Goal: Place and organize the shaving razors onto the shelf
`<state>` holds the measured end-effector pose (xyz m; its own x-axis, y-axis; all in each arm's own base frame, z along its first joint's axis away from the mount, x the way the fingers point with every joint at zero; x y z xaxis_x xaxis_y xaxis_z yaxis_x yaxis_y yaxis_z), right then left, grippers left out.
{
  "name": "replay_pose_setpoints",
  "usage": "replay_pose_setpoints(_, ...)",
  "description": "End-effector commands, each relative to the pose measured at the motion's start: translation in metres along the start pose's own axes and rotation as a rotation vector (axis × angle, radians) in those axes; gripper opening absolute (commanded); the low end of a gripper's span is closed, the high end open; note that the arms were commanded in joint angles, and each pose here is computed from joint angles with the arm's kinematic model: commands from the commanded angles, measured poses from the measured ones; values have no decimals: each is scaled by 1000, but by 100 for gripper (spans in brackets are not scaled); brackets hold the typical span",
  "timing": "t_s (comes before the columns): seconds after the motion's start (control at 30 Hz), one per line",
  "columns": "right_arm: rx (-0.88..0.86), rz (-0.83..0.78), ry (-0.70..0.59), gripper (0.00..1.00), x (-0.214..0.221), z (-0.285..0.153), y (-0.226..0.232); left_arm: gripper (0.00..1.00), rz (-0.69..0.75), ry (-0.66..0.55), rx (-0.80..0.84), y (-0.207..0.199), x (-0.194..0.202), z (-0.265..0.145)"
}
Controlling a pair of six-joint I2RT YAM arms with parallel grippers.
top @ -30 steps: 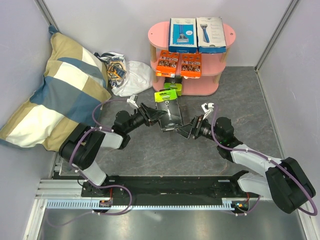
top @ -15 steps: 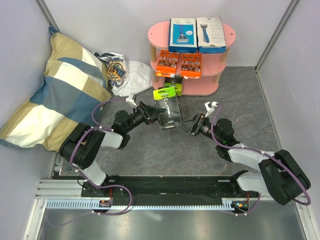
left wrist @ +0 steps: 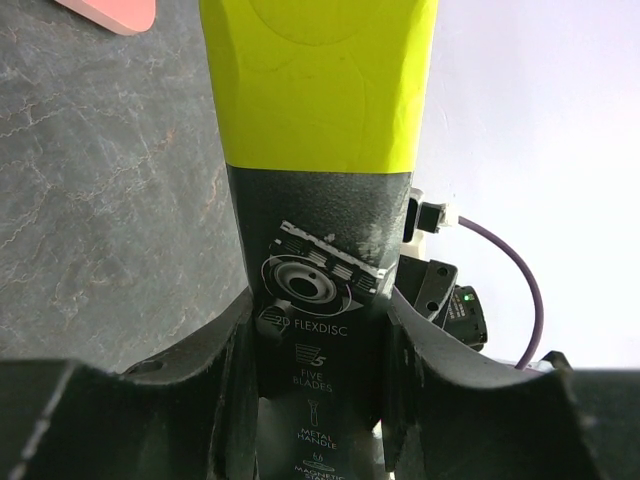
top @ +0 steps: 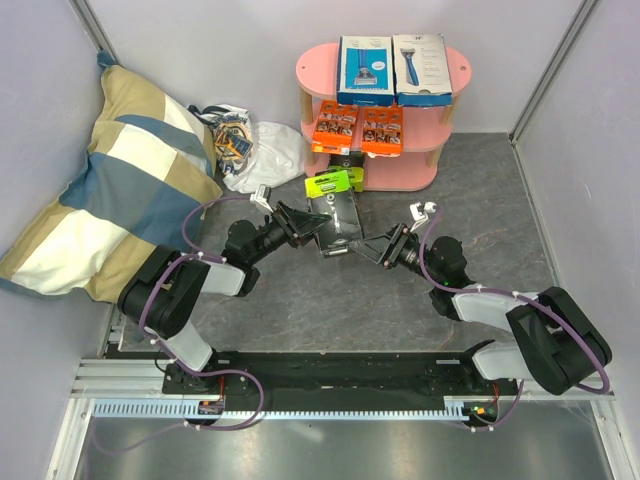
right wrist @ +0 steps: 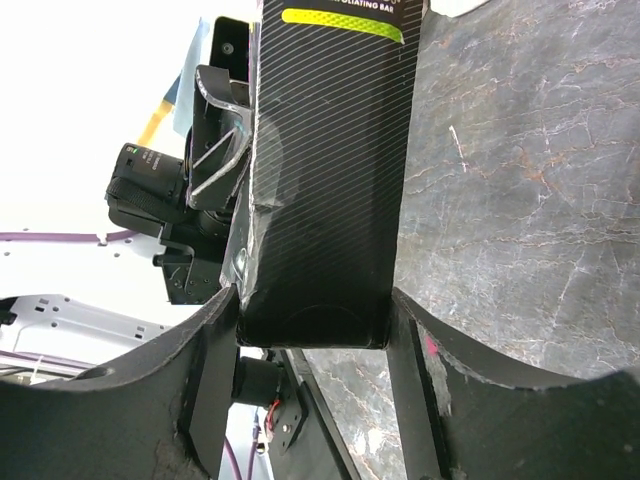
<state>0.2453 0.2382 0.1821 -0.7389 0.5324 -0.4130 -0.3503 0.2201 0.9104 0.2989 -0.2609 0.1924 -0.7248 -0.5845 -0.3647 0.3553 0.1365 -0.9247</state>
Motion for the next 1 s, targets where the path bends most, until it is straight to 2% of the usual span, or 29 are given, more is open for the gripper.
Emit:
replay_pose_setpoints(0.0,-117,-36,-38,24,-9,4,26,41,262,-64,396,-87,-7,-12)
replay_pose_setpoints(0.03,-112,-33,-41,22,-9,3,24,46,268,-64,392,-86,-7,-12)
replay_pose_setpoints(0.17,-102,-29,-48,15,-10,-2,20,94,281,-61,355,-75,-3,-15)
replay_pose_setpoints(0.27,-93,-26,-57,10,-11,-6,16,100,293,-50,311,-63,-1,-14)
replay_pose_setpoints(0.37,-81,-17,-71,7,-14,-12,12,100,330,-49,257,-53,-3,-15)
replay_pose_setpoints(0.53,-61,-19,-106,4,-26,-23,8,100,399,-37,35,-19,-10,-18)
replay_pose_setpoints(0.57,-53,-14,-112,3,-27,-27,6,100,424,-64,16,-24,-18,-21)
replay_pose_setpoints(0.6,-41,-14,-132,3,-33,-30,3,100,436,-46,-65,-9,-18,-24)
replay_pose_setpoints(0.97,37,-24,-164,1,-43,-57,-13,100,556,-93,-205,-14,-44,-44)
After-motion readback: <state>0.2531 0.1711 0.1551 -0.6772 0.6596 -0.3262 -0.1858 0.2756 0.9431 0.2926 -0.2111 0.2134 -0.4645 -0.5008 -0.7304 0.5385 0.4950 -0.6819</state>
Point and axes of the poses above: each gripper's point midway between its finger pads, its own z axis out along the fingers, its own y axis along the line the jaws close on, x = y × z, the point moved 3 cm from there along -z, back along the fingers, and after that the axes turned 6 degrees about z, right-handed, at the moved point
